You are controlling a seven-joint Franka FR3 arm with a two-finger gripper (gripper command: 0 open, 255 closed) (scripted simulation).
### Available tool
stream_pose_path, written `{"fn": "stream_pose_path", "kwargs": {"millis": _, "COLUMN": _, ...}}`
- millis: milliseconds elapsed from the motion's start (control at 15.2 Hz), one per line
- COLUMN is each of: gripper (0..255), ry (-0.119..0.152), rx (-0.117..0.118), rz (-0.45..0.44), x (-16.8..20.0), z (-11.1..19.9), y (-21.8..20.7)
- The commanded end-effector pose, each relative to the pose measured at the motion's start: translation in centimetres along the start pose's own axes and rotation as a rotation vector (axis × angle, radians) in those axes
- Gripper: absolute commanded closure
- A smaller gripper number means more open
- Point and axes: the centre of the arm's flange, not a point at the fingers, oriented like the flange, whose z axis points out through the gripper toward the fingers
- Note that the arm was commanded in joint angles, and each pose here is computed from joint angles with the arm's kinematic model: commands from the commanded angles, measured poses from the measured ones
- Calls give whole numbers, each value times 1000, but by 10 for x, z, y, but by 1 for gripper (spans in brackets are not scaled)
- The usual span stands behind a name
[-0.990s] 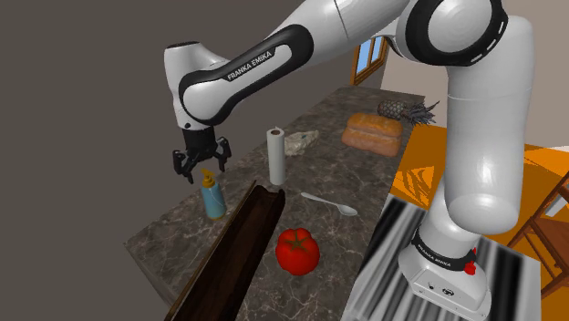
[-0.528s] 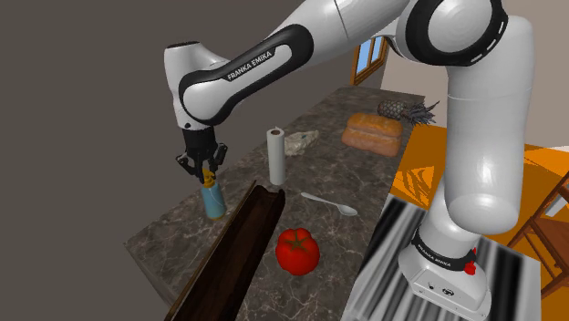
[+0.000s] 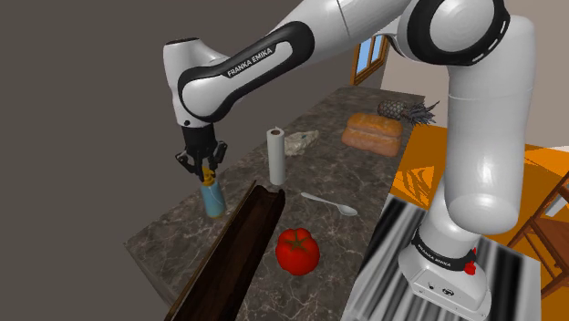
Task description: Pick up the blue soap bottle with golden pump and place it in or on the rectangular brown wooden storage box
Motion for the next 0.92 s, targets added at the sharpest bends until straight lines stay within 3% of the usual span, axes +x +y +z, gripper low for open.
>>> {"fn": "stream_pose_path", "kwargs": {"millis": 0, "gripper": 255, "ry": 0, "rx": 0, "rz": 0, "x": 0, "z": -9, "y": -1}}
{"fn": "stream_pose_path", "kwargs": {"millis": 858, "gripper": 255, "ry": 0, "rx": 0, "rz": 0, "x": 1, "z": -78, "y": -5}}
